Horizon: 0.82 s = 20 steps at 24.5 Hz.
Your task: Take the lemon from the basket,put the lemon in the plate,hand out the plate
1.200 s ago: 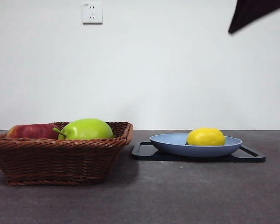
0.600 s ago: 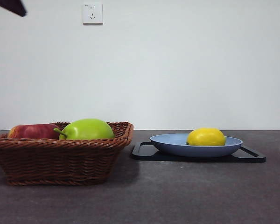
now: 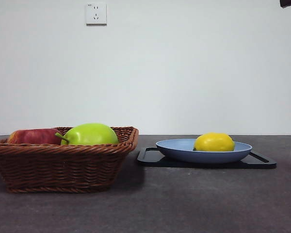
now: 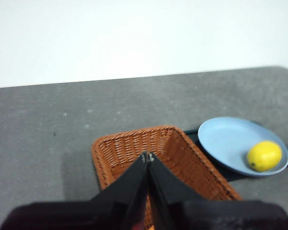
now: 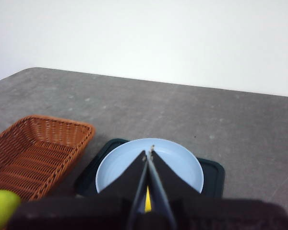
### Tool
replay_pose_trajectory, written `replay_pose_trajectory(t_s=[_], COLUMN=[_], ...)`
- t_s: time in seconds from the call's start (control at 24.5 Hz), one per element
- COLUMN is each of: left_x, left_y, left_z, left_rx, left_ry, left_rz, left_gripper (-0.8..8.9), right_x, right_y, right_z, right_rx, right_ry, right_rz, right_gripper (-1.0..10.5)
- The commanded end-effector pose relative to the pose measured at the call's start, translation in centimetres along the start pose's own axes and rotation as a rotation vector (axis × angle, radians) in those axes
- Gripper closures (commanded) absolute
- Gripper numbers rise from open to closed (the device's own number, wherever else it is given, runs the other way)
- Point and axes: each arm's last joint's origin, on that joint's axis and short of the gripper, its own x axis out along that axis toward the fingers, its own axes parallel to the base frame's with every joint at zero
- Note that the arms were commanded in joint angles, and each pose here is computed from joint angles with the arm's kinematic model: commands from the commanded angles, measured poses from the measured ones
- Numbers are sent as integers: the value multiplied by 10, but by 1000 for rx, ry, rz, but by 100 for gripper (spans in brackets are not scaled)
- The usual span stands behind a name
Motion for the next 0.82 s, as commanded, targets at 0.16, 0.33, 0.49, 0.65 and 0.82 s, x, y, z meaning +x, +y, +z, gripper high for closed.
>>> replay_pose_trajectory(t_s=[0.16, 0.33, 0.49, 0.65, 0.82], left_x=[6, 7, 7, -3, -26], left_y=[0, 0, -1, 0, 3], left_z=[0, 0, 0, 2, 1], left_rx=[-47, -47, -46, 13, 167], left_ry=[22, 30, 30, -12, -62], left_rz=[0, 3, -2, 6, 55], left_gripper=[805, 805, 805, 805, 805], right_x=[0, 0, 0, 0, 0], right_y=[1, 1, 1, 1, 1], right_z=[4, 4, 4, 4, 4], right_rx=[10, 9, 10, 9, 9], right_ry=[-18, -17, -18, -17, -17], right_rz=[4, 2, 4, 4, 3], right_gripper=[943, 943, 943, 943, 943])
